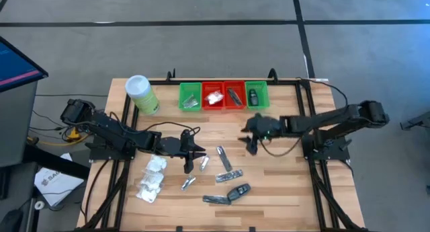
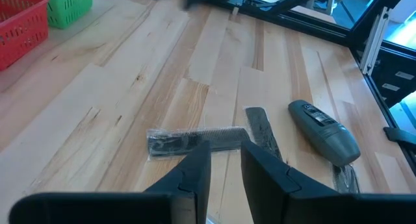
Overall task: Pick & Place Travel size toiletries
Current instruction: Put the black comb into the right red bin
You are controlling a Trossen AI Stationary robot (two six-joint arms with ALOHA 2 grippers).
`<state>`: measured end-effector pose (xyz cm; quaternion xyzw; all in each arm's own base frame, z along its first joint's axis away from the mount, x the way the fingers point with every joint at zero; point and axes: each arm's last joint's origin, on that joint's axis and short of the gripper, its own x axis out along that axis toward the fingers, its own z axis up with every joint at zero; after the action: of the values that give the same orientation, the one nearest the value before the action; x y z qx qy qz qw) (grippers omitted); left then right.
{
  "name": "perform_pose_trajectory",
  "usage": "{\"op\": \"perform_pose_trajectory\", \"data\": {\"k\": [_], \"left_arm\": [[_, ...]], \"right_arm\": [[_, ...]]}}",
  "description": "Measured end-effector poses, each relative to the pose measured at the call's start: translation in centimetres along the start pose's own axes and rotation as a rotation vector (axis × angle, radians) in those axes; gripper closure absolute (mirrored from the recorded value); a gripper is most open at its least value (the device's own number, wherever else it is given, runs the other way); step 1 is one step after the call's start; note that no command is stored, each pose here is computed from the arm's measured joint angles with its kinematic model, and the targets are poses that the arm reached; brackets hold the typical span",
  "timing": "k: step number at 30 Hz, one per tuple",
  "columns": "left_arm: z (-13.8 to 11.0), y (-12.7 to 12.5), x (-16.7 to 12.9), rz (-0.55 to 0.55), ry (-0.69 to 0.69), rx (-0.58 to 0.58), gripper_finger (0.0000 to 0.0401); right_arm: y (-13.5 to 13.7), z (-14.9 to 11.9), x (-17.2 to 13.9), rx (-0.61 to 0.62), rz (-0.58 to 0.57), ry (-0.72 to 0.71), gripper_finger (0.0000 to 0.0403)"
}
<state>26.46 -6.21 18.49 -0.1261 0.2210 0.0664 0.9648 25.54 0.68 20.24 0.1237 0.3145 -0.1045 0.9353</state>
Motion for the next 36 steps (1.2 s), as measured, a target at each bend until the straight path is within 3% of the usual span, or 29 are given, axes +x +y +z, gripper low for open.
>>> {"op": "perform_pose_trajectory", "data": {"k": [14, 26, 36], "left_arm": [[0.0, 0.0, 0.0, -0.002, -0.004, -0.003, 0.0325], [0.1, 0.0, 0.0, -0.002, -0.006, -0.005, 0.0325], [0.1, -0.1, 0.0, -0.006, -0.013, -0.007, 0.0325]], "right_arm": [[7.3, -5.9, 3.2, -0.191, 0.2, 0.167, 0.0224], [9.0, -8.7, 4.4, -0.201, 0.219, 0.25, 0.0223], [9.3, -8.6, 4.6, -0.221, 0.237, 0.214, 0.0213]]}}
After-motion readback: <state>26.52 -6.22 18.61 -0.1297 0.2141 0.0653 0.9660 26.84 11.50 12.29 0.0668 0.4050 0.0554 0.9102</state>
